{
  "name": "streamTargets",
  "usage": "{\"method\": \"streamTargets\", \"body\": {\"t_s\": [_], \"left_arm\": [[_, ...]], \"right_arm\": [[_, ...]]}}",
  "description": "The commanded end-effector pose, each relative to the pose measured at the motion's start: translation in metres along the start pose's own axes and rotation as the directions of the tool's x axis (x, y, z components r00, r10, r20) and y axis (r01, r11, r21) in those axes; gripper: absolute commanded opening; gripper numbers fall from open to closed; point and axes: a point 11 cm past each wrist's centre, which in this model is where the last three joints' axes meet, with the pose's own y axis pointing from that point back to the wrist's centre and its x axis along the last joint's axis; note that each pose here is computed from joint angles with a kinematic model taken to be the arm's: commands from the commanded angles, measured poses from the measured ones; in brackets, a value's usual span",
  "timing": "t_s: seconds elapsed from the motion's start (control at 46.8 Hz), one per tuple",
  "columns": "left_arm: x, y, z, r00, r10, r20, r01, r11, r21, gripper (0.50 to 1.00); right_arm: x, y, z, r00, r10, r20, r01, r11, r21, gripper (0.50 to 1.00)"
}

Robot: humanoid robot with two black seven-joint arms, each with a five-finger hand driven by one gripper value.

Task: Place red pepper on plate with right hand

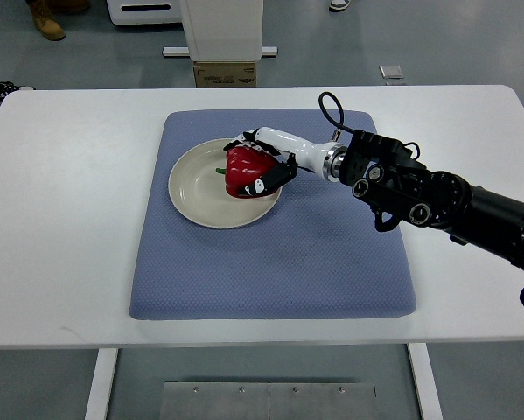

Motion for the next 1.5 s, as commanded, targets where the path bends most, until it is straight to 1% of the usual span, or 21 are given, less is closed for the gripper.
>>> {"method": "streamTargets", "body": {"t_s": [0.0,0.043,0.064,0.085,0.15,0.192,0.256,0.299,0.577,0.919,1.175,1.389,1.474], "left_arm": [[0.0,0.0,0.0,1.0,0.0,0.0,0.0,1.0,0.001,1.0],[0.0,0.0,0.0,1.0,0.0,0.0,0.0,1.0,0.001,1.0],[0.0,0.0,0.0,1.0,0.0,0.0,0.0,1.0,0.001,1.0],[0.0,0.0,0.0,1.0,0.0,0.0,0.0,1.0,0.001,1.0],[0.0,0.0,0.0,1.0,0.0,0.0,0.0,1.0,0.001,1.0],[0.0,0.0,0.0,1.0,0.0,0.0,0.0,1.0,0.001,1.0],[0.0,0.0,0.0,1.0,0.0,0.0,0.0,1.0,0.001,1.0],[0.0,0.0,0.0,1.0,0.0,0.0,0.0,1.0,0.001,1.0],[0.0,0.0,0.0,1.0,0.0,0.0,0.0,1.0,0.001,1.0],[0.0,0.0,0.0,1.0,0.0,0.0,0.0,1.0,-0.001,1.0],[0.0,0.0,0.0,1.0,0.0,0.0,0.0,1.0,-0.001,1.0],[0.0,0.0,0.0,1.0,0.0,0.0,0.0,1.0,0.001,1.0],[0.0,0.0,0.0,1.0,0.0,0.0,0.0,1.0,0.001,1.0]], "right_arm": [[0.002,-0.001,-0.005,1.0,0.009,0.005,-0.009,1.0,0.016,0.677],[0.004,-0.001,-0.006,1.0,0.016,0.012,-0.016,1.0,0.021,0.821],[0.004,-0.001,-0.007,1.0,0.017,0.016,-0.017,1.0,0.024,0.869],[0.004,-0.001,-0.008,1.0,0.018,0.019,-0.018,0.999,0.027,0.899],[0.005,-0.001,-0.009,1.0,0.02,0.022,-0.02,0.999,0.03,0.953],[0.006,-0.001,-0.01,1.0,0.021,0.022,-0.021,0.999,0.031,0.968],[0.007,-0.002,-0.011,1.0,0.022,0.02,-0.022,0.999,0.032,0.977],[0.007,-0.002,-0.012,1.0,0.022,0.019,-0.023,0.999,0.033,1.0],[0.011,-0.002,-0.015,0.999,0.03,0.02,-0.031,0.999,0.042,1.0],[0.021,-0.001,-0.021,0.989,0.086,0.121,-0.096,0.993,0.073,1.0],[0.047,0.034,0.037,0.936,0.223,0.272,-0.226,0.974,-0.017,1.0],[0.062,0.06,0.071,0.889,0.315,0.333,-0.306,0.949,-0.08,1.0],[0.068,0.068,0.078,0.866,0.34,0.365,-0.329,0.94,-0.095,1.0]]}}
